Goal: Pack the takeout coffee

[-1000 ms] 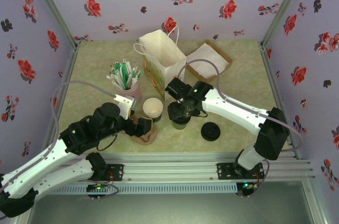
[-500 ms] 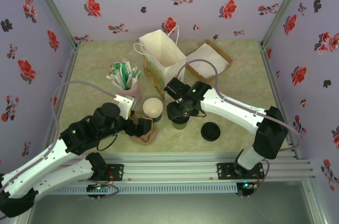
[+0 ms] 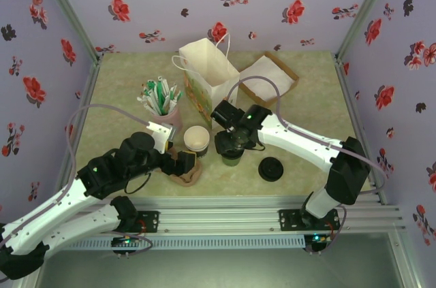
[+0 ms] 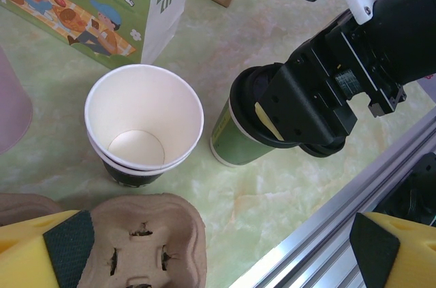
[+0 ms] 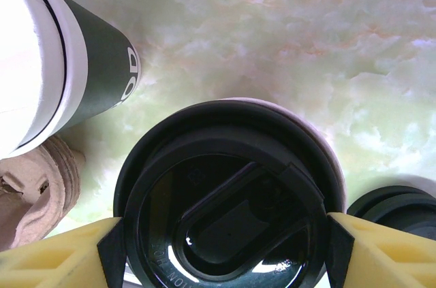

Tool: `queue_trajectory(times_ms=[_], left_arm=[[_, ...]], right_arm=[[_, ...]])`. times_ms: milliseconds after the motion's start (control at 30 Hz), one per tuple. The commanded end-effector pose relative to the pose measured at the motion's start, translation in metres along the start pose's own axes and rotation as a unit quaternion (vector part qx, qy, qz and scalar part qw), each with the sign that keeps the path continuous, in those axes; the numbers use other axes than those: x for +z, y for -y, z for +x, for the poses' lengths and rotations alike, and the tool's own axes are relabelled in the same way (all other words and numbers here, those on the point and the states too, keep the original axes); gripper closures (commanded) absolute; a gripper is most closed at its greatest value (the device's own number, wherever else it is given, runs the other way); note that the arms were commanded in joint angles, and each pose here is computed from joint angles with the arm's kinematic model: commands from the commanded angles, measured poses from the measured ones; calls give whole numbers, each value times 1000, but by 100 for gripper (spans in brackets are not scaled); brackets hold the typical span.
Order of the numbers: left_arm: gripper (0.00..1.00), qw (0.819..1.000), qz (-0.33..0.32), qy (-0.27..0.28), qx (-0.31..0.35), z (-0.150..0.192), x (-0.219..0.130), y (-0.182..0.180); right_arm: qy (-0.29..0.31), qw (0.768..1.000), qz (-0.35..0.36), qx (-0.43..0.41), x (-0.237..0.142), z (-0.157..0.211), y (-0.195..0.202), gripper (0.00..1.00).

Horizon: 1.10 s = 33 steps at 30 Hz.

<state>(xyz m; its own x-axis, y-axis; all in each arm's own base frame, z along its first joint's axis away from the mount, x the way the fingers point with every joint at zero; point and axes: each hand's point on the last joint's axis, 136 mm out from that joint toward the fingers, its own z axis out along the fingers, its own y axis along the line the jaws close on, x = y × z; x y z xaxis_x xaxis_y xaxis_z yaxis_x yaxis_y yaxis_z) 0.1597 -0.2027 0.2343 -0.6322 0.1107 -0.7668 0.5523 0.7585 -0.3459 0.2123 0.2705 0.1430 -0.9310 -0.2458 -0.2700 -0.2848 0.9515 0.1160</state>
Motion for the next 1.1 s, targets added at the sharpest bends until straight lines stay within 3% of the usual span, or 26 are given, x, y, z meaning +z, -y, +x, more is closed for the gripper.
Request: queue_trajectory(times_ms=[0, 667, 1067], left_arm=[[1, 1000, 2, 0, -7, 1, 3, -1], [1, 1000, 4, -1, -6, 0, 5, 1], [1, 1000, 5, 0, -5, -1, 6, 2]], right_arm=[[5, 1000, 24, -3, -7, 3, 9, 27], [0, 1000, 30, -3, 0, 5, 11, 27], [24, 999, 25, -2, -19, 0, 11, 27]])
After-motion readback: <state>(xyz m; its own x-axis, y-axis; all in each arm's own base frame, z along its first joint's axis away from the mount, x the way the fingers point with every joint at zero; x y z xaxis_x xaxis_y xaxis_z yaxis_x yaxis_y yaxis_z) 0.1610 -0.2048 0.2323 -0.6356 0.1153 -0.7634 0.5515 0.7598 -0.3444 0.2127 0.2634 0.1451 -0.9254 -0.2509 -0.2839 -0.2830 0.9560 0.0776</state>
